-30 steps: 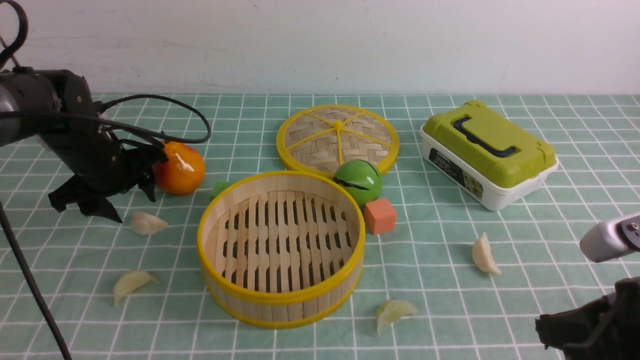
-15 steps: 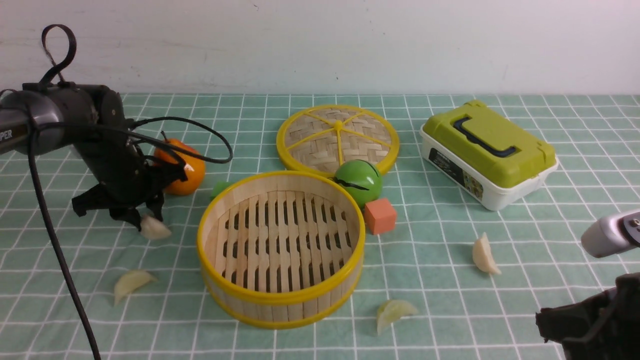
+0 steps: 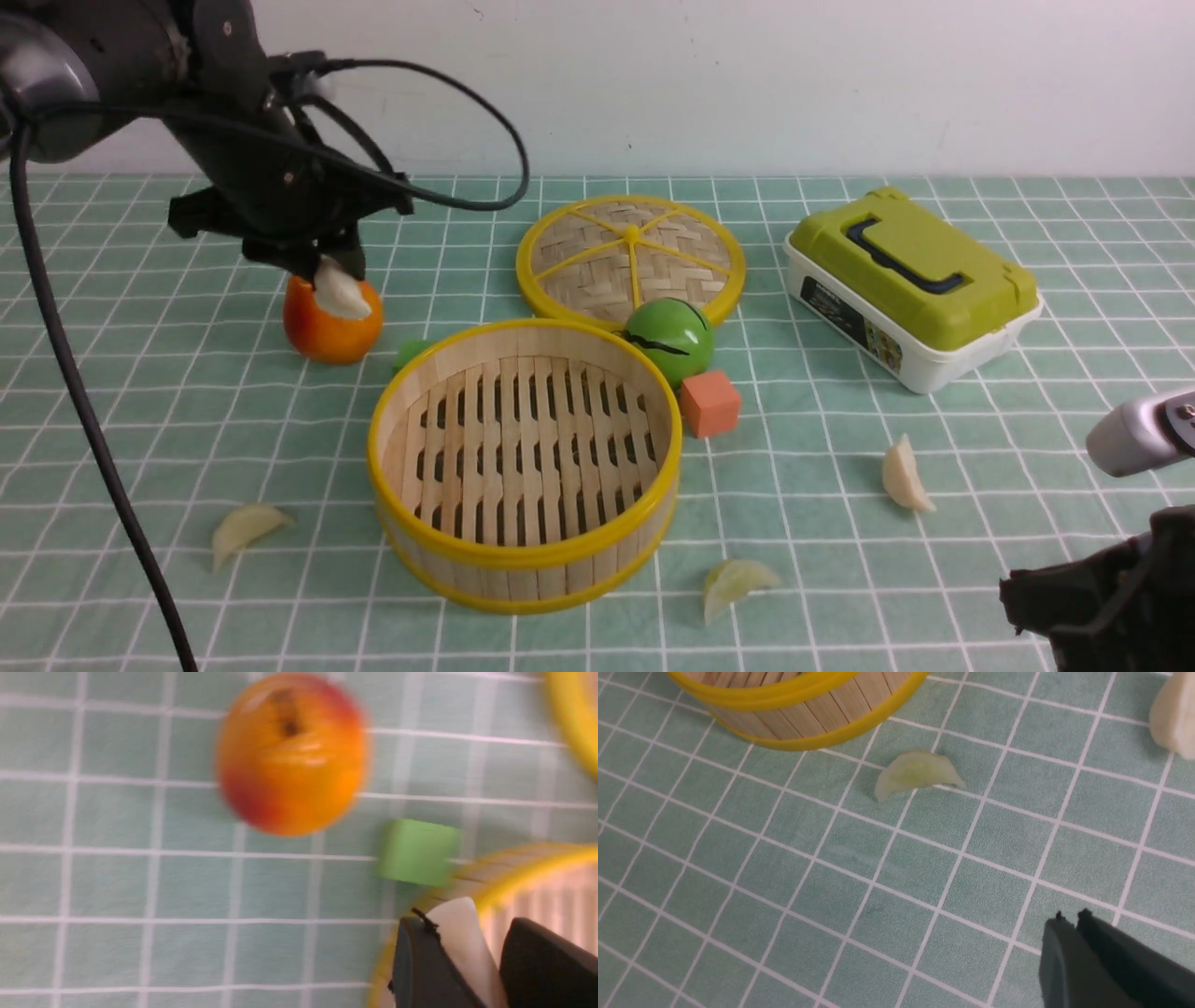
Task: Put the dumplings into the steamer on the table with the blue tablecloth.
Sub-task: 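Place the dumpling into the bamboo steamer basket with the left gripper, then reach for and grasp a dumpling on the table with the left gripper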
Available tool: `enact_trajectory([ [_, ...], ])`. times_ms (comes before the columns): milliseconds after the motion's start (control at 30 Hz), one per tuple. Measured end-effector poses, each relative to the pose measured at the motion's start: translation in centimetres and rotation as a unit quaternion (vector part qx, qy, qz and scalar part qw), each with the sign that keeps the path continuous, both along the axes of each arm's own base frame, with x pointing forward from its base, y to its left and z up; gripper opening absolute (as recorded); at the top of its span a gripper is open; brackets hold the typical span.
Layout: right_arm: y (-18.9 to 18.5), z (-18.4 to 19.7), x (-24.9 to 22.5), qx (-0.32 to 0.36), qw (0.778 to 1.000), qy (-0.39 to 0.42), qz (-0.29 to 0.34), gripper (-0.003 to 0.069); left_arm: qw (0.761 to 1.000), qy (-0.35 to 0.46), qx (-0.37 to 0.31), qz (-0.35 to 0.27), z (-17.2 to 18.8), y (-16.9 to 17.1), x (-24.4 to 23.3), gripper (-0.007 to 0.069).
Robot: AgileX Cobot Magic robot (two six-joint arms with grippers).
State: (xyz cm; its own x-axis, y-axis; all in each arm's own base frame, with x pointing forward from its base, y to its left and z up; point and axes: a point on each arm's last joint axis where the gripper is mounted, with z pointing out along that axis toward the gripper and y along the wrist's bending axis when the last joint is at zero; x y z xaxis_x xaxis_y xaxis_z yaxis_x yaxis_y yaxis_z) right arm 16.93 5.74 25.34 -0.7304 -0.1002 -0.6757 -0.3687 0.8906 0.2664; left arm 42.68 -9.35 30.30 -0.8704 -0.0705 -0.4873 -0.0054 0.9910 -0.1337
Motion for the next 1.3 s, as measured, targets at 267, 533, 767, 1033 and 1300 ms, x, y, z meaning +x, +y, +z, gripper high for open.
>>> enact_trajectory([
  [267,0.0,0.0,0.0,0.003,1.0,-0.002,-0.003,0.0038,0.991,0.049,0.052,-0.111,-5.2,-7.4,-0.4,0.0214],
  [533,0.1,0.1,0.1,0.01,1.0,-0.001,-0.005,0.0041,0.969,0.069,0.119,-0.205,-10.0,-9.8,0.0,0.0227],
  [767,0.1,0.1,0.0,0.014,1.0,0.0,-0.005,0.0043,0.973,0.06,0.132,-0.178,-7.3,-9.6,-0.2,0.0369],
  [1033,0.2,0.1,0.0,0.017,1.0,0.004,-0.003,0.0052,0.983,0.022,0.141,-0.113,3.0,-4.1,-3.8,0.0388],
  [1300,0.4,0.1,-0.2,0.031,0.999,0.014,-0.002,0.0062,0.977,0.171,0.112,-0.062,-4.6,4.0,-5.3,0.0388],
])
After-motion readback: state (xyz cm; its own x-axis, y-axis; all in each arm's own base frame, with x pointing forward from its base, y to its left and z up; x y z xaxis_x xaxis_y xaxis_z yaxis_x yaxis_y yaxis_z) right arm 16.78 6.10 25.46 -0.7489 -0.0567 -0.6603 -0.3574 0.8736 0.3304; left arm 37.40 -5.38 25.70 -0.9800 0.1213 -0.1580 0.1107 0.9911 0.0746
